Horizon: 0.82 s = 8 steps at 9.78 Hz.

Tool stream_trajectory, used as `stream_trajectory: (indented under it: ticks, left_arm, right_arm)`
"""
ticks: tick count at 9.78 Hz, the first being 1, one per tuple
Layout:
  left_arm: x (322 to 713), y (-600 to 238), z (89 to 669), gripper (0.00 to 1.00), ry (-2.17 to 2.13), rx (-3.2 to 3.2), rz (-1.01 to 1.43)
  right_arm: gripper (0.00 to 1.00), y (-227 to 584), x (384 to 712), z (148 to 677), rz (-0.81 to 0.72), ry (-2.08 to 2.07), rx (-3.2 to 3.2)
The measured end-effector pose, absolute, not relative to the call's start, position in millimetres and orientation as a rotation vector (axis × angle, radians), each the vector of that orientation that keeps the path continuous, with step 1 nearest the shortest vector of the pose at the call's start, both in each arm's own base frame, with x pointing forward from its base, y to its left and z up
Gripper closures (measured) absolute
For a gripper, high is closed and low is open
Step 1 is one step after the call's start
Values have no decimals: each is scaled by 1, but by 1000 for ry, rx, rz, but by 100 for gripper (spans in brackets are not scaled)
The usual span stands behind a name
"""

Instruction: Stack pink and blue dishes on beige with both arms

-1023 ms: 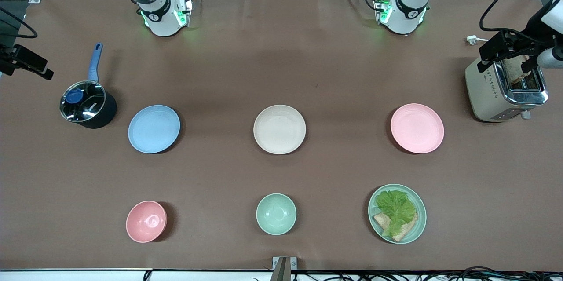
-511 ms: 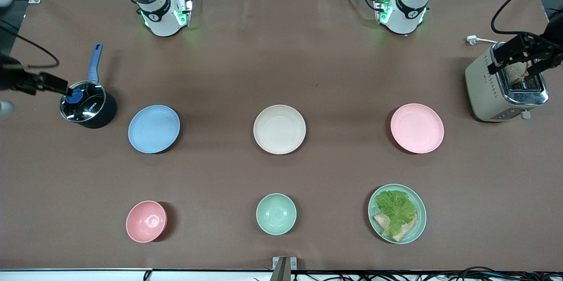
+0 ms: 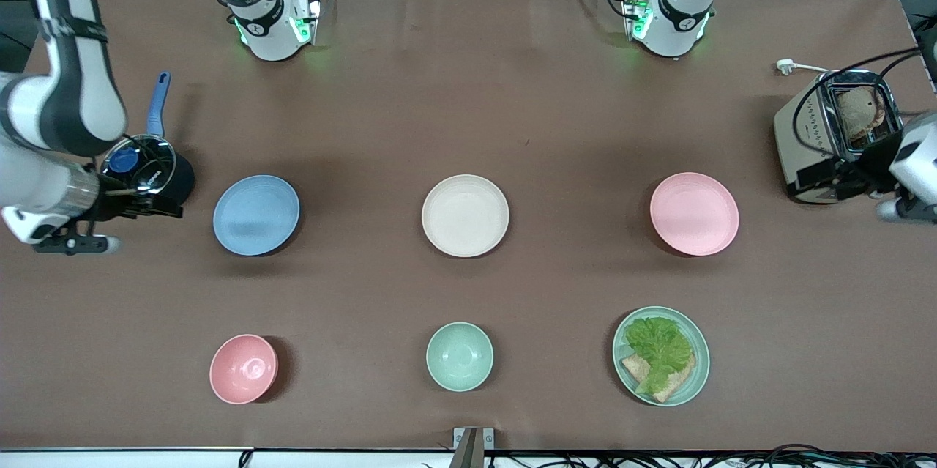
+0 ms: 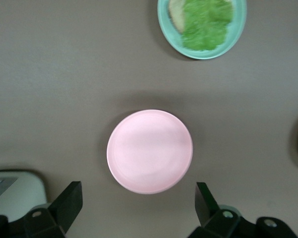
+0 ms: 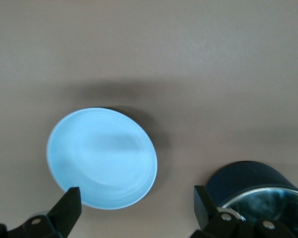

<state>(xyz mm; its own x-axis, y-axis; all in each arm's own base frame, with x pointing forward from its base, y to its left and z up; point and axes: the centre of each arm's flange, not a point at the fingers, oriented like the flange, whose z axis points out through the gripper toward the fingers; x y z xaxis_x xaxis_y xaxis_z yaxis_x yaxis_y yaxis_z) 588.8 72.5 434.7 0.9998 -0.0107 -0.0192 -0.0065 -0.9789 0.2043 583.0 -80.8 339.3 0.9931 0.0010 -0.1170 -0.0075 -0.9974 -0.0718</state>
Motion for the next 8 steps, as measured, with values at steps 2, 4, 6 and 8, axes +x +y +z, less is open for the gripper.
stream_trajectory:
  ticks: [2, 4, 6, 8]
  left_arm:
    - [593, 77, 361, 0, 6, 2936, -138]
    - [600, 80, 310, 0, 26, 2947, -193]
    - [605, 82, 265, 0, 42, 2968, -205]
    - [604, 83, 221, 0, 26, 2979, -238]
  right_arm:
    - [0, -96, 562, 270, 153, -52, -3031]
    - [1, -110, 550, 221, 178, -71, -2956]
    - [5, -112, 545, 194, 183, -58, -2876]
    - [15, -111, 536, 179, 192, -64, -2827]
